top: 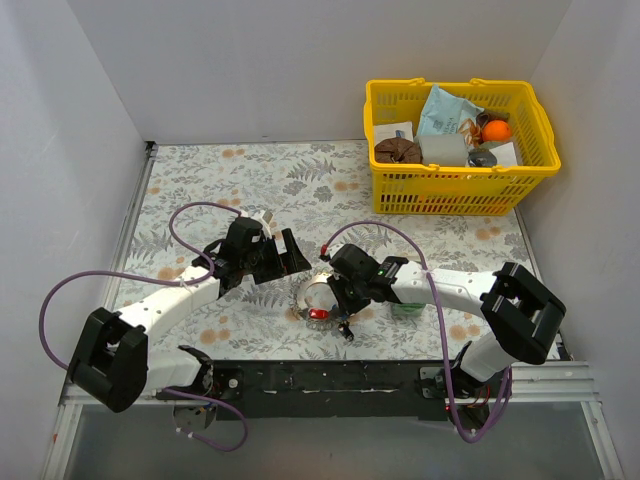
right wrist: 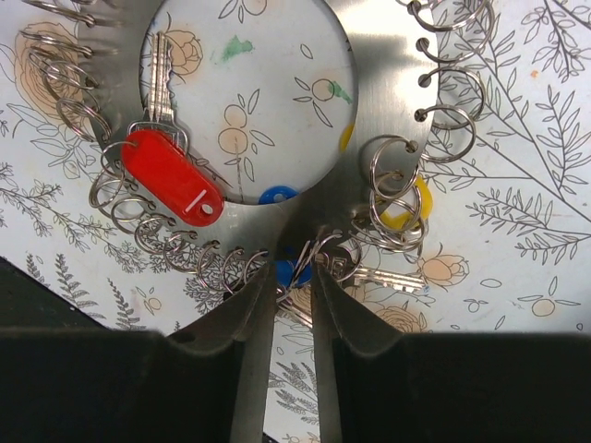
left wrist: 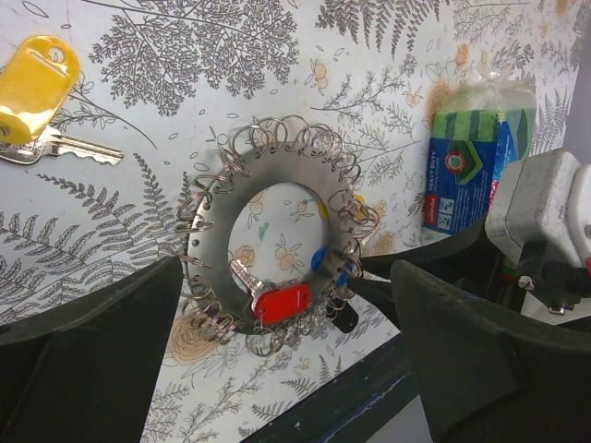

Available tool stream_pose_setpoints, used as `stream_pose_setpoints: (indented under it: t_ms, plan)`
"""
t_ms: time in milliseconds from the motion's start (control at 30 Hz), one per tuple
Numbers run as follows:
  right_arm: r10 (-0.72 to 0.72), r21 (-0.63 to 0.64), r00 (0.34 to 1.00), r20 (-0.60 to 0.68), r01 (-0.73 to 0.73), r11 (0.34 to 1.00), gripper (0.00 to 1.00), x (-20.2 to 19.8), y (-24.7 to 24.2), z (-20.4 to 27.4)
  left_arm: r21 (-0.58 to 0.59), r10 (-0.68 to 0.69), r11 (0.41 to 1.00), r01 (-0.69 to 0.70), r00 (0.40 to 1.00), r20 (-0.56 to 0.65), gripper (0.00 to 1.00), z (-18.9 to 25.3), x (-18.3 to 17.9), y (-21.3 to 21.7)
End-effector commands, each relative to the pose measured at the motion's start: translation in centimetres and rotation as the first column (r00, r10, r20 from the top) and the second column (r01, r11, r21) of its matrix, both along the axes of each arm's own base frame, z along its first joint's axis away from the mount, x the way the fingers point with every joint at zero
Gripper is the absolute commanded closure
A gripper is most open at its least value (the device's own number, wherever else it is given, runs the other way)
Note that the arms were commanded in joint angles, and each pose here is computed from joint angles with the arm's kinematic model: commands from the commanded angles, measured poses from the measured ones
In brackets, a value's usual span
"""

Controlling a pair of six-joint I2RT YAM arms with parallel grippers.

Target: Put the keys on the keyring

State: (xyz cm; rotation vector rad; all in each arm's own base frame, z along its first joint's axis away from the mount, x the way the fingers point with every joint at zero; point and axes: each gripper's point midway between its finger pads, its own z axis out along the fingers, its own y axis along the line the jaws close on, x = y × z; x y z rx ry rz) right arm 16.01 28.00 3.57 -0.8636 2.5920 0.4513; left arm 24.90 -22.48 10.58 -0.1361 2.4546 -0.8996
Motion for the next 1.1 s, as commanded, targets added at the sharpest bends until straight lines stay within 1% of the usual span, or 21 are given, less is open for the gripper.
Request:
stream_pose_setpoints:
  t_ms: [0,33,200,333,467,567,800,1067]
  plan:
    - [0.001,0.074,0.999,0.044,-0.004,0.997,0.69,0.9,1.7,2.1,-0.022,-0.013,1.0,0.014,0.999,0.034,0.03,1.0,-0.1,-0.3]
    - [-0.001,0.072,0.999,0.046,-0.003,0.997,0.65,1.0,1.7,2.2,-0.022,-0.012,1.0,0.012,0.999,0.034,0.03,1.0,-0.1,-0.2]
    - [-0.015,0.056,0.999,0.049,0.012,0.998,0.64,1.2,1.5,1.7,-0.02,-0.008,1.0,0.009,0.999,0.037,0.03,1.0,-0.1,-0.1]
    - [-0.036,0.03,0.997,0.062,0.034,0.999,0.7,1.5,1.0,1.2,-0.022,-0.009,1.0,0.01,0.999,0.039,0.03,1.1,-0.1,-0.1]
    - [-0.047,0.025,0.996,0.082,0.046,0.999,0.81,1.9,0.8,1.0,-0.015,-0.005,1.0,0.005,0.999,0.045,0.02,1.0,-0.2,0.0]
    - [-0.036,0.027,0.996,0.079,0.034,0.999,0.82,1.8,1.0,0.8,-0.017,-0.005,1.0,0.005,0.999,0.047,0.02,1.0,-0.2,0.1]
    - [-0.004,0.059,0.998,0.055,0.001,0.998,0.99,1.3,1.8,0.7,-0.001,0.008,1.0,-0.008,0.998,0.066,0.02,1.3,-0.1,0.5]
    - [0.063,0.102,0.995,0.073,-0.07,0.992,0.99,1.1,2.5,1.3,0.013,0.004,1.0,-0.005,0.996,0.094,0.02,1.8,0.1,0.7]
